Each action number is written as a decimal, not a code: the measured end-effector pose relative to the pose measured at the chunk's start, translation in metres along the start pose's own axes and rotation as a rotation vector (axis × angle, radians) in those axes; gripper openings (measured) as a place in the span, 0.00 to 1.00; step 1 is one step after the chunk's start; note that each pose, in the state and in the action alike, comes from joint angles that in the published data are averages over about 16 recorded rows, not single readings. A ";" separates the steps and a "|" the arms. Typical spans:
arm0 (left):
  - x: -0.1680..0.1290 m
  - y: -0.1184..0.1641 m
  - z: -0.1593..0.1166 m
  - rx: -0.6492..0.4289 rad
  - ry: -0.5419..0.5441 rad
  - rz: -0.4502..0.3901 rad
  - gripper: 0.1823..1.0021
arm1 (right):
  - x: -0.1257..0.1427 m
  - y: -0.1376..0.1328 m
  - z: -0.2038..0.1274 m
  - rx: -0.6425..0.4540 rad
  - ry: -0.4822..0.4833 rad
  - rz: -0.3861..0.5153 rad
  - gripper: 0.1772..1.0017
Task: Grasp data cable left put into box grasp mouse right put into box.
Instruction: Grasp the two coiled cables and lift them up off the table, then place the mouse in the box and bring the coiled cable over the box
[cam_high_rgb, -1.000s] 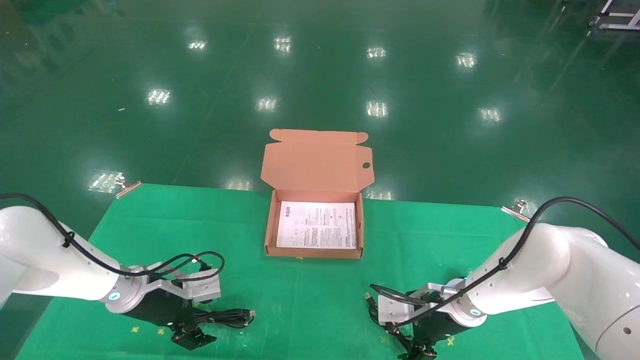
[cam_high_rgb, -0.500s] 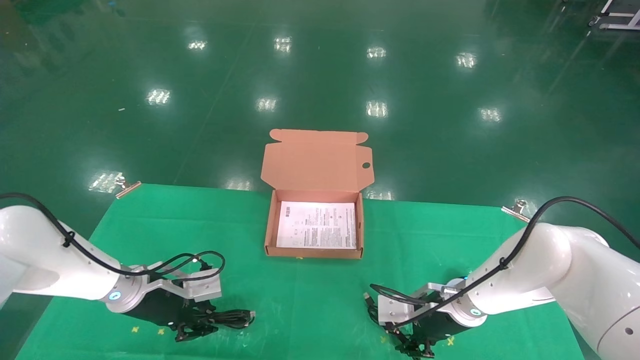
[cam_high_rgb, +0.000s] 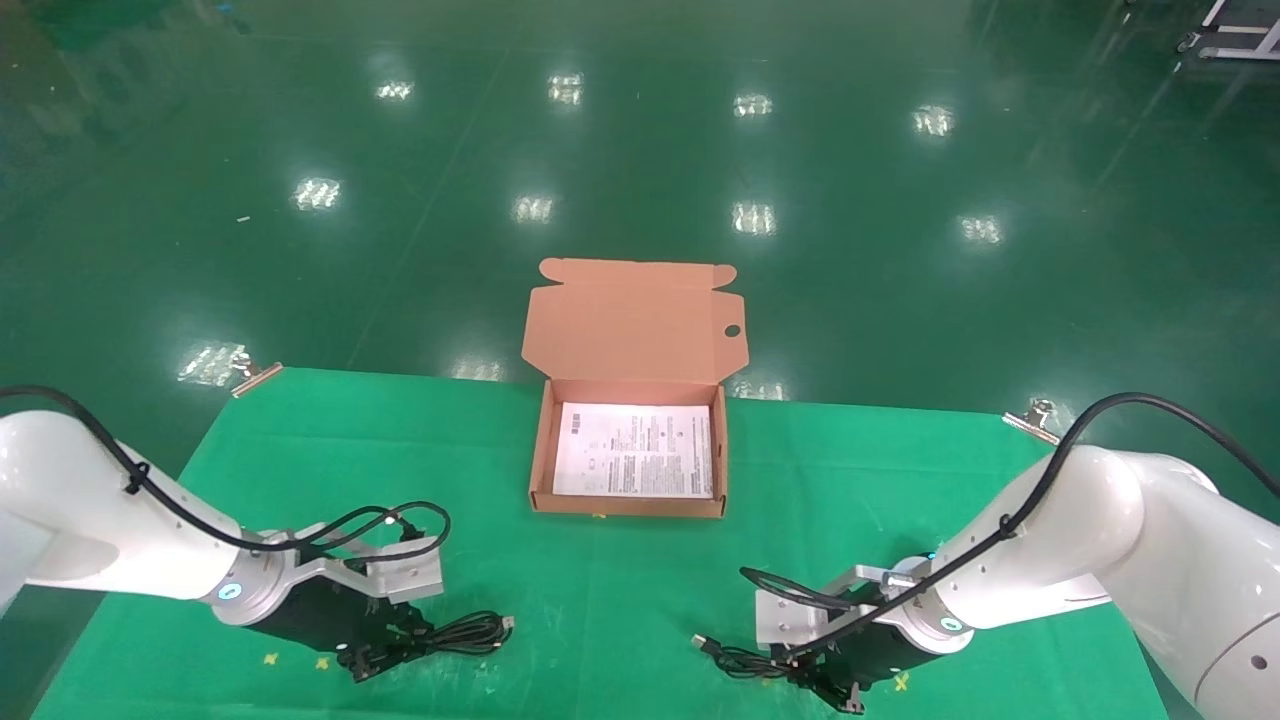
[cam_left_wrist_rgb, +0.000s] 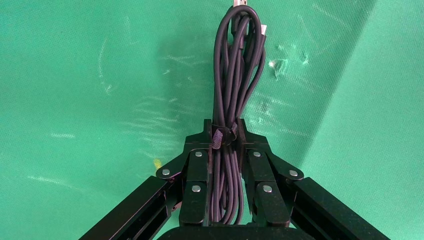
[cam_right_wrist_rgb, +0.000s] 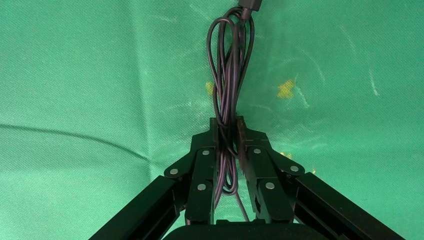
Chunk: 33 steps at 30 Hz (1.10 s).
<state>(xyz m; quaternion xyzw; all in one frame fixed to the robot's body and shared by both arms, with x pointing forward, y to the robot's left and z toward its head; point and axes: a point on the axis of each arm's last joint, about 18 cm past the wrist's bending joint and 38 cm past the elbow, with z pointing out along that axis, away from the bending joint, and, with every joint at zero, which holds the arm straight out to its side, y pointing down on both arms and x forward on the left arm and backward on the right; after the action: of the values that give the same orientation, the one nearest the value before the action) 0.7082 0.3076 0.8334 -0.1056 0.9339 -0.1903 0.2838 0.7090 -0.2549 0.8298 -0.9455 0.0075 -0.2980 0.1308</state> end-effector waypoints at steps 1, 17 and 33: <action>-0.001 0.000 -0.002 0.003 -0.003 0.002 0.13 | 0.003 0.001 -0.004 0.002 0.009 0.004 0.15; -0.070 -0.034 -0.086 0.095 -0.262 0.140 0.11 | 0.107 -0.004 -0.165 0.118 0.447 0.042 0.07; -0.132 -0.129 -0.153 0.181 -0.616 0.266 0.10 | 0.178 -0.142 -0.264 0.396 0.812 -0.130 0.07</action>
<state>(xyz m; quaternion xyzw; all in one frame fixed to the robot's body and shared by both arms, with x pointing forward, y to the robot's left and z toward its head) 0.7402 0.2764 1.0692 -0.0100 0.7893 -0.1928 0.5828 0.6973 -0.1979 1.1735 -0.7075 -0.0582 -0.6476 0.2767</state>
